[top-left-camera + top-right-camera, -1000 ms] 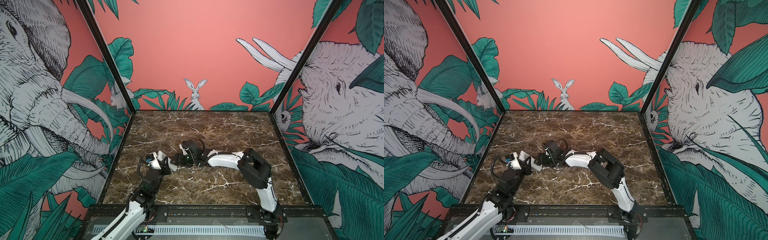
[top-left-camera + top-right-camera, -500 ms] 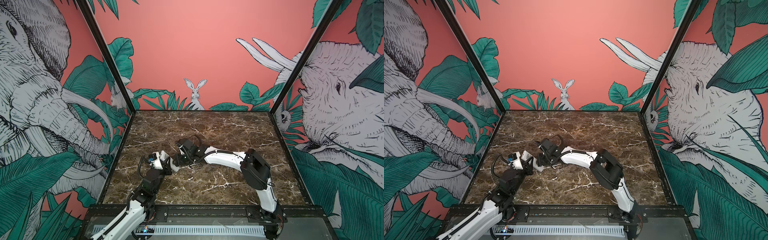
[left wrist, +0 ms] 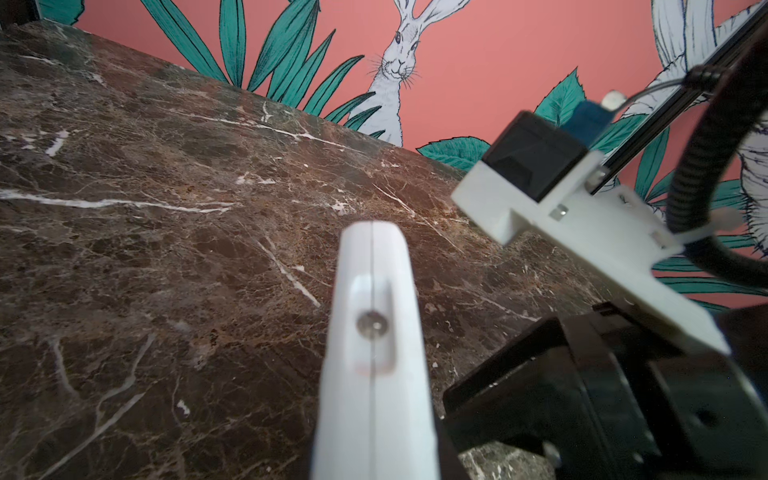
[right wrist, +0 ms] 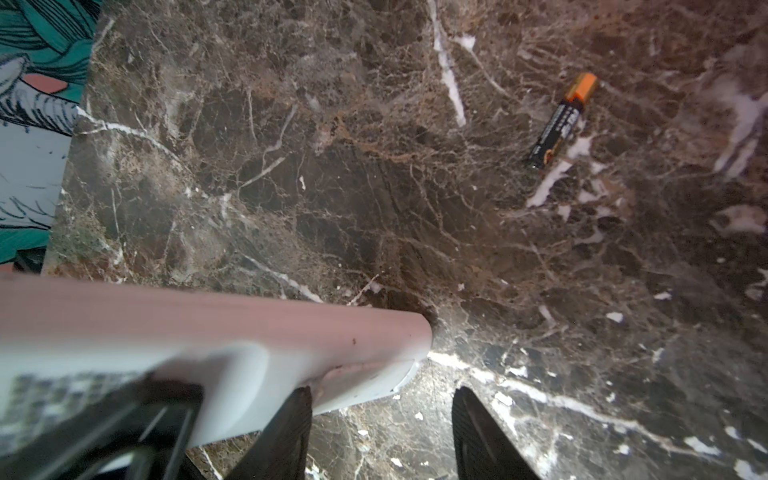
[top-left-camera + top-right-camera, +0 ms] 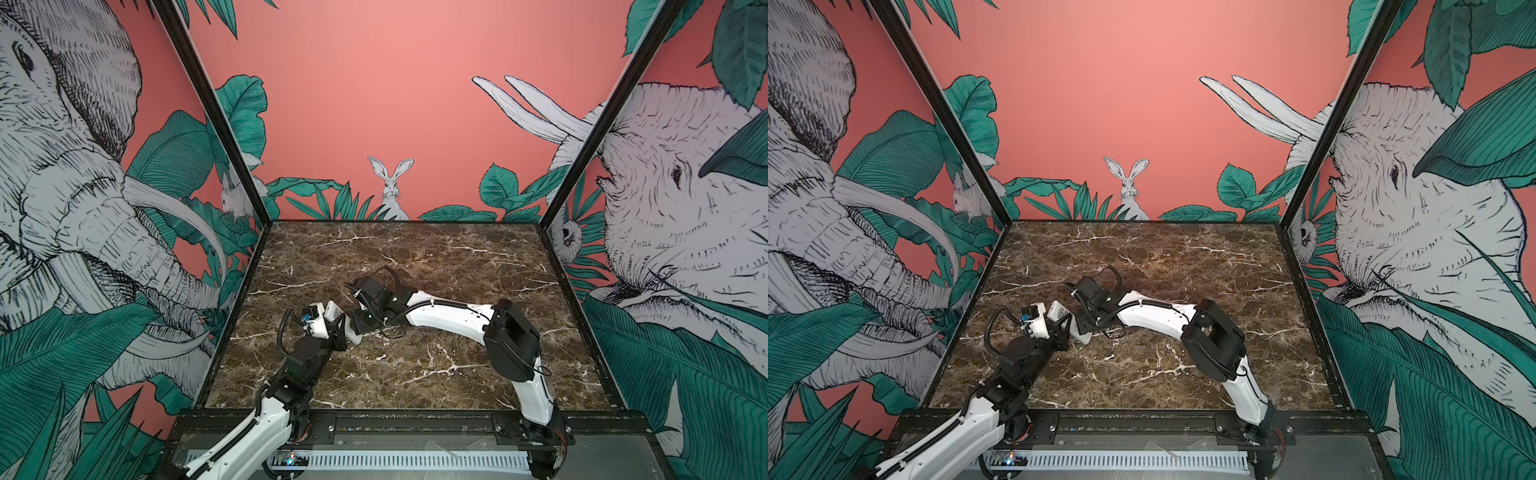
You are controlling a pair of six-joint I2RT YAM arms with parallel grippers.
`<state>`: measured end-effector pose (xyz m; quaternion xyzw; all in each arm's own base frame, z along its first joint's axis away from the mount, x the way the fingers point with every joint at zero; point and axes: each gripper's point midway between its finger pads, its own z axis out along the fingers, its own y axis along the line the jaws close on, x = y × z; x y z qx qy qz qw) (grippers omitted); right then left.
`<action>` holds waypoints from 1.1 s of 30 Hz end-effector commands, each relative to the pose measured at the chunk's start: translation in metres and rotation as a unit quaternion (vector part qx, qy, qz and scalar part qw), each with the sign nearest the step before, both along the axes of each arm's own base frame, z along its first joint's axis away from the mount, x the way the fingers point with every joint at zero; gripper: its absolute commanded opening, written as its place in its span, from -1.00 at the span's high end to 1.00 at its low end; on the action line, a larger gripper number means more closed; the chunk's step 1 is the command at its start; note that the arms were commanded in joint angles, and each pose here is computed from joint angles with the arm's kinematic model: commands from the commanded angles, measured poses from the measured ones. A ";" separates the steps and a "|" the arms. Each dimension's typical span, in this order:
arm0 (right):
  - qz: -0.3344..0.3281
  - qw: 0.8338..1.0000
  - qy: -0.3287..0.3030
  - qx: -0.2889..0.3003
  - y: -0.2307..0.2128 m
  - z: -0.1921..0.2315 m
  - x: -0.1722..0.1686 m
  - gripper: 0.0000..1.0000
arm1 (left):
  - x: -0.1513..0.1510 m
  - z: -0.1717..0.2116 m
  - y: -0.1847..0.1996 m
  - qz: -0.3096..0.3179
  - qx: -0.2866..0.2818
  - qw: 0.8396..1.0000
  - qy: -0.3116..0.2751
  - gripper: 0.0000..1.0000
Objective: Load the batteries into the remote control
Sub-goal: 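Hold the remote with the left gripper while the right gripper adjusts along its back, then release the remote with the right gripper and draw it back from the left gripper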
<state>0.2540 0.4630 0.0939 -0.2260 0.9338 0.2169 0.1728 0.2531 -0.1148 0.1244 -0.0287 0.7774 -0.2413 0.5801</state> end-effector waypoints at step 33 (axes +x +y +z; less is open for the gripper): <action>0.057 0.995 -0.082 -0.011 -0.006 0.040 0.013 -0.17 | -0.002 -0.014 0.003 0.002 0.025 0.999 0.021 1.00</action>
